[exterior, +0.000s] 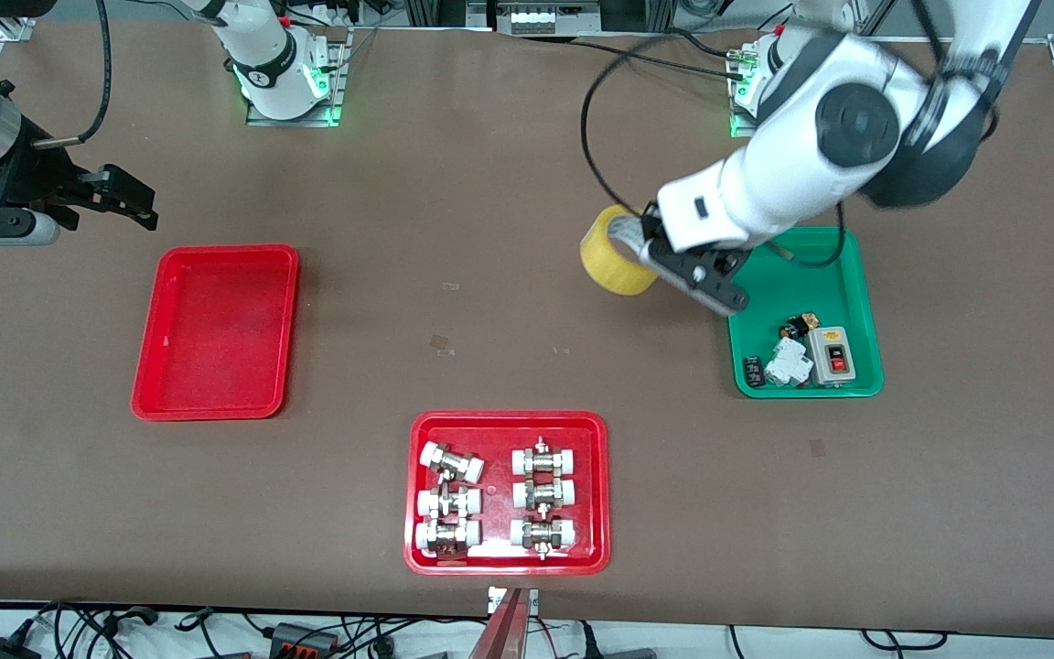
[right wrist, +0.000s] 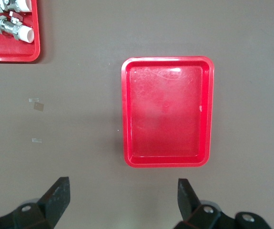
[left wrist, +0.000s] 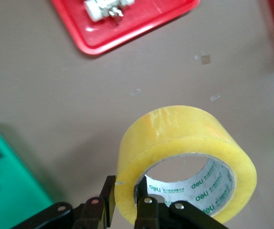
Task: Left arm passes tape to right arm into tray
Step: 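Carry the tape toward the table middle while the right gripper approaches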
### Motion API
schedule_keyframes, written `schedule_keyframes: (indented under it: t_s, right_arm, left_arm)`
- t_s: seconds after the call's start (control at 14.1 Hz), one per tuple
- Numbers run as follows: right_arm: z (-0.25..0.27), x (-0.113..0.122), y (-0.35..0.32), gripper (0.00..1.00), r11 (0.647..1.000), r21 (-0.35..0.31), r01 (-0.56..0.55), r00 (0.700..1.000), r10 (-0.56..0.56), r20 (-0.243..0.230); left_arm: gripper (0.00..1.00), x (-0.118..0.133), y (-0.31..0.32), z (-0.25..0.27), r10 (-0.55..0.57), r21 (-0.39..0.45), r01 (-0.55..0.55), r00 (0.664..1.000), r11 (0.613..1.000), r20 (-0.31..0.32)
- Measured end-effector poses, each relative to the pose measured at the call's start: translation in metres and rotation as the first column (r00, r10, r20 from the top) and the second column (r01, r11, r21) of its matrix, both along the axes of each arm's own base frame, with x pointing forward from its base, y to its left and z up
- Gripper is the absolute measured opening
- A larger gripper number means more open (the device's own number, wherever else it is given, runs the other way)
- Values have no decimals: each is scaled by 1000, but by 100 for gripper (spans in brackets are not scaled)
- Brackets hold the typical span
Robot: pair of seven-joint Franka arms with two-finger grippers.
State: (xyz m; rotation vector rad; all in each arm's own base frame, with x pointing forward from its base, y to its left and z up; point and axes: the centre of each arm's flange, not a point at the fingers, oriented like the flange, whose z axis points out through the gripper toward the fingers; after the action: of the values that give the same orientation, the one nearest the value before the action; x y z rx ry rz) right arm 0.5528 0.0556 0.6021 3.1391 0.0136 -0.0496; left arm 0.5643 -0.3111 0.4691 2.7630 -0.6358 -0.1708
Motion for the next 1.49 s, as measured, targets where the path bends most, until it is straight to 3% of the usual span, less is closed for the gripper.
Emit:
schedule_keyframes:
  t_s: [0.14,0.36,0.57,0.71,0.92,1.28,1.49]
  right_arm:
    - [0,0,0,100,1000,0,0,1000,0,0]
    - [0,0,0,100,1000,0,0,1000,0,0]
    - [-2,0,1,100,1000,0,-1,1000,1,-4]
    - [-10,3,4,100,1000,2,-7,1000,7,-20]
    - [-34,11,10,100,1000,27,-11,997,13,-70]
    - [-69,20,36,100,961,276,7,983,44,-178]
    - [-94,32,55,100,878,478,31,972,85,-219]
  left_arm:
    - [22,-7,-34,-24,43,-19,-44,998,999,-55]
    - [22,-11,-68,-32,106,-61,-110,993,992,-58]
    - [22,9,-65,-39,148,-110,-153,987,982,-58]
    - [22,23,-69,-56,162,-153,-174,983,973,-84]
    - [22,20,-107,-75,160,-183,-174,983,968,-87]
    - [22,6,-139,-81,224,-175,-239,969,955,-103]
    - [22,5,-143,-86,224,-174,-240,968,955,-110]
